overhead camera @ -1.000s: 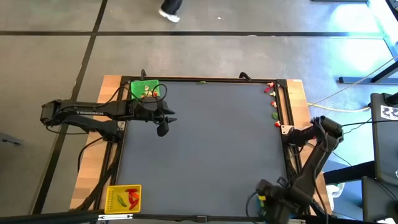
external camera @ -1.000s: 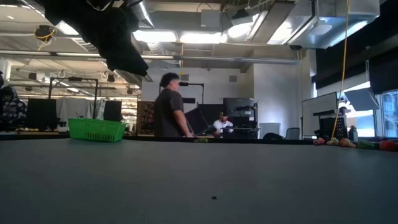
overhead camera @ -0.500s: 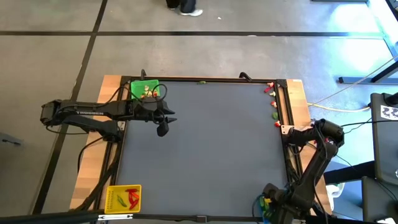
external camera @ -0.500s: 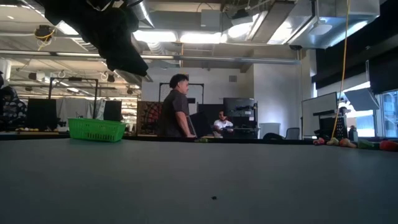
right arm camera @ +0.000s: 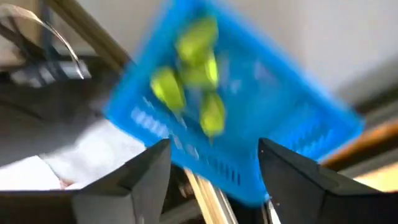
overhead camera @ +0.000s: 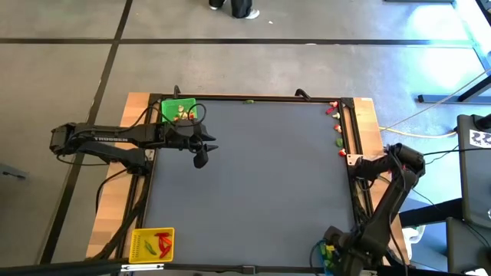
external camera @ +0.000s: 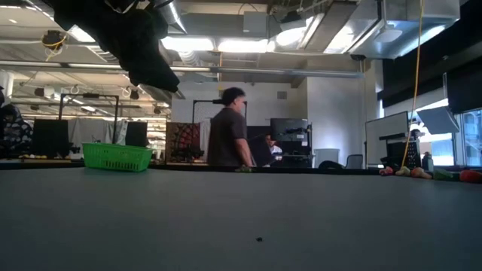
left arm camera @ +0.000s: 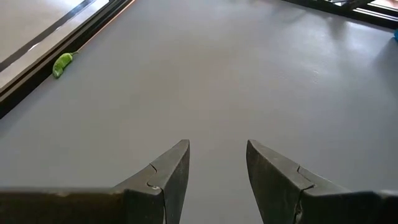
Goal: Sort produce into baskets
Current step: Put the green chili pepper into the blue bin
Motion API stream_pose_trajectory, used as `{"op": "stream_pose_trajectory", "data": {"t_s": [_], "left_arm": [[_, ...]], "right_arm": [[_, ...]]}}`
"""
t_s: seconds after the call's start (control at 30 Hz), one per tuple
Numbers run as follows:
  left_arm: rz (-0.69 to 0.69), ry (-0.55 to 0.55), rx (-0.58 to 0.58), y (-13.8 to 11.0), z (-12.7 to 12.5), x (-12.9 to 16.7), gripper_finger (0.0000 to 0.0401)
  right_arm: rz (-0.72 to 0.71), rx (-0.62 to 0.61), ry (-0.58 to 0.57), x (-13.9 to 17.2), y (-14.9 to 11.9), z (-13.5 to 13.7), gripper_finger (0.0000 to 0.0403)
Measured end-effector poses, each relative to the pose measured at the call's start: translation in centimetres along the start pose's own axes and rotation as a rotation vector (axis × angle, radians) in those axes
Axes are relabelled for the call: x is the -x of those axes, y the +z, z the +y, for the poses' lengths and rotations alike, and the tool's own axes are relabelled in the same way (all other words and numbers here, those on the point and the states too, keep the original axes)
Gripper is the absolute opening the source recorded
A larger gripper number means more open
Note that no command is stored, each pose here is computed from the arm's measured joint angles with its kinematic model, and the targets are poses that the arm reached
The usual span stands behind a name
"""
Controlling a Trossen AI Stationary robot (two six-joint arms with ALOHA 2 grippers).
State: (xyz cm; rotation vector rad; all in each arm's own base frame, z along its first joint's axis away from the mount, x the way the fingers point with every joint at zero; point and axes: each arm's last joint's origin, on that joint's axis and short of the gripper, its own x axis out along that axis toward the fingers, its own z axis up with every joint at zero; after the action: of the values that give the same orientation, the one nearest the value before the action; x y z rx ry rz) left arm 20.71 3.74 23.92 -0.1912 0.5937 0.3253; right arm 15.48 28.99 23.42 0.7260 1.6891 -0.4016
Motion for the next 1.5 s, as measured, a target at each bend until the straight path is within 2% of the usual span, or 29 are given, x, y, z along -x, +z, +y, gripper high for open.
{"op": "stream_pose_trajectory", "data": {"t_s": [0.23, 0.43, 0.7, 0.83, 1.0, 1.27, 1.5], "left_arm": [[0.001, 0.0, -0.002, 0.0, 0.0, 0.0, 0.0155], [0.004, 0.001, -0.01, 0.0, 0.0, 0.0, 0.0155], [0.0, 0.0, -0.056, 0.0, 0.0, 0.0, 0.0155], [-0.002, 0.0, -0.056, 0.0, 0.0, 0.0, 0.0155], [-0.002, 0.0, -0.056, 0.0, 0.0, 0.0, 0.0155], [-0.002, 0.0, -0.067, 0.0, 0.0, 0.0, 0.0155], [-0.002, 0.0, -0.064, 0.0, 0.0, 0.0, 0.0155]], "right_arm": [[-0.295, 0.098, 0.072, 5.0, 4.7, 0.2, 0.0248], [-0.37, 0.233, -0.029, 6.8, 9.9, -0.8, 0.0248], [-0.3, 0.316, -0.248, 8.8, 16.6, -4.4, 0.0248], [-0.268, 0.294, -0.327, 8.9, 19.3, -6.5, 0.0248], [-0.199, 0.243, -0.384, 7.6, 22.3, -9.4, 0.0248], [-0.068, 0.158, -0.484, 5.0, 25.7, -15.4, 0.0248], [0.031, 0.077, -0.564, 3.6, 27.4, -20.6, 0.0248]]}}
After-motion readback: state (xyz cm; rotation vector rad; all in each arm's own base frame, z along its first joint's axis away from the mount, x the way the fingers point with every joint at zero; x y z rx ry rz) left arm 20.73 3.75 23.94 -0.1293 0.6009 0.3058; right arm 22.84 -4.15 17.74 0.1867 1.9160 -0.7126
